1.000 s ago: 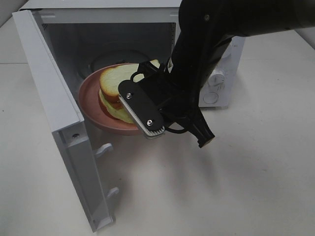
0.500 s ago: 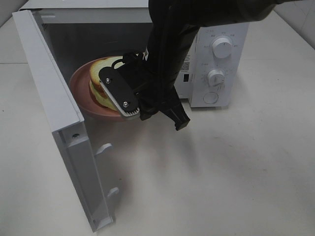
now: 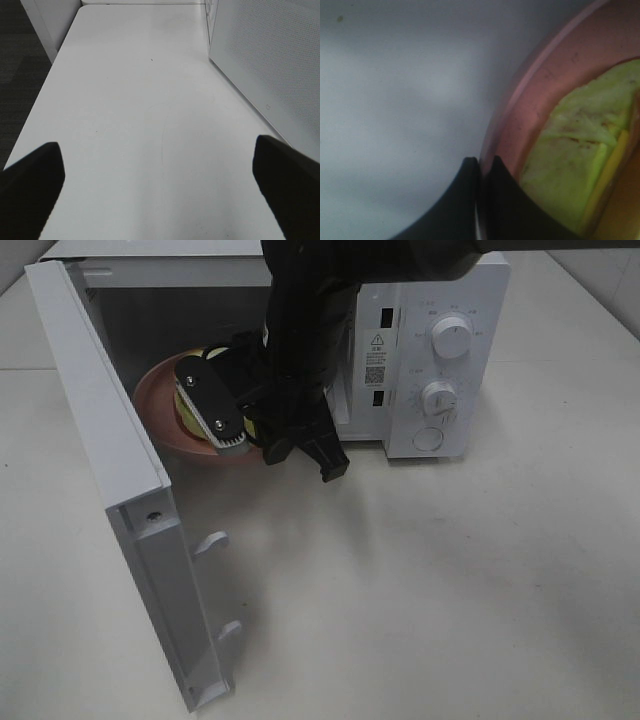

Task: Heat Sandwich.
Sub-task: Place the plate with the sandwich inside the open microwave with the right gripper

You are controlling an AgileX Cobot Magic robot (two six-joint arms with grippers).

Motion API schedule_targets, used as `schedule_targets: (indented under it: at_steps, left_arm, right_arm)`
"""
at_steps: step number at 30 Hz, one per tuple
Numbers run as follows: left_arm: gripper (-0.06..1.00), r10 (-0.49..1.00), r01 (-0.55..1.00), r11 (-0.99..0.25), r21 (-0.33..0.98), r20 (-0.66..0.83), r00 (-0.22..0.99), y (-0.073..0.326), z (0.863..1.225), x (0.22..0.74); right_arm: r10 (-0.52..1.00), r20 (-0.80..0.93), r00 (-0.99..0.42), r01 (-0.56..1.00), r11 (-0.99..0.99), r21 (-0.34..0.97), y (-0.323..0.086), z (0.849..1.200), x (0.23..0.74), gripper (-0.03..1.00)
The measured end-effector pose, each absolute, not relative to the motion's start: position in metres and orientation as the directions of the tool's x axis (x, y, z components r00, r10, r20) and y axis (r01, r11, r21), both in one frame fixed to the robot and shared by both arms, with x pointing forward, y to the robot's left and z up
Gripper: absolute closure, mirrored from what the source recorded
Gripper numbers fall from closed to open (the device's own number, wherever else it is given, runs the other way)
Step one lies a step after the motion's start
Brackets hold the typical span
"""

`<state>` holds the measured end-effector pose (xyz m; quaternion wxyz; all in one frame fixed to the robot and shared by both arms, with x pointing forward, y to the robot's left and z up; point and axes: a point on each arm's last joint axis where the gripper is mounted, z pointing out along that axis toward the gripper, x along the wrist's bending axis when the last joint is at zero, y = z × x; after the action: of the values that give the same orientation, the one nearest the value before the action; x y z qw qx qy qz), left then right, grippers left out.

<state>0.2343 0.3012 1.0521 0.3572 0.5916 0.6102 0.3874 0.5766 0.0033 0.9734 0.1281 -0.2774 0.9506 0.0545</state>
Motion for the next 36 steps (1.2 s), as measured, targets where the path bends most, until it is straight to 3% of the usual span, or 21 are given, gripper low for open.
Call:
schedule_targets:
  at_steps: [19, 36]
  left_arm:
    - [-0.03, 0.999, 0.445, 0.0, 0.895, 0.022, -0.045, 0.301, 1.052, 0.234]
    - [-0.03, 0.999, 0.445, 0.0, 0.895, 0.022, -0.045, 0.301, 1.052, 0.234]
  right_arm:
    - [-0.352, -0.327, -0.877, -0.377, 0.926, 0.014, 0.022, 0.974, 0.611, 0.94]
    - [-0.282, -0.394, -0.875, -0.318, 0.948, 0.028, 0.009, 0.967, 0.639, 0.94]
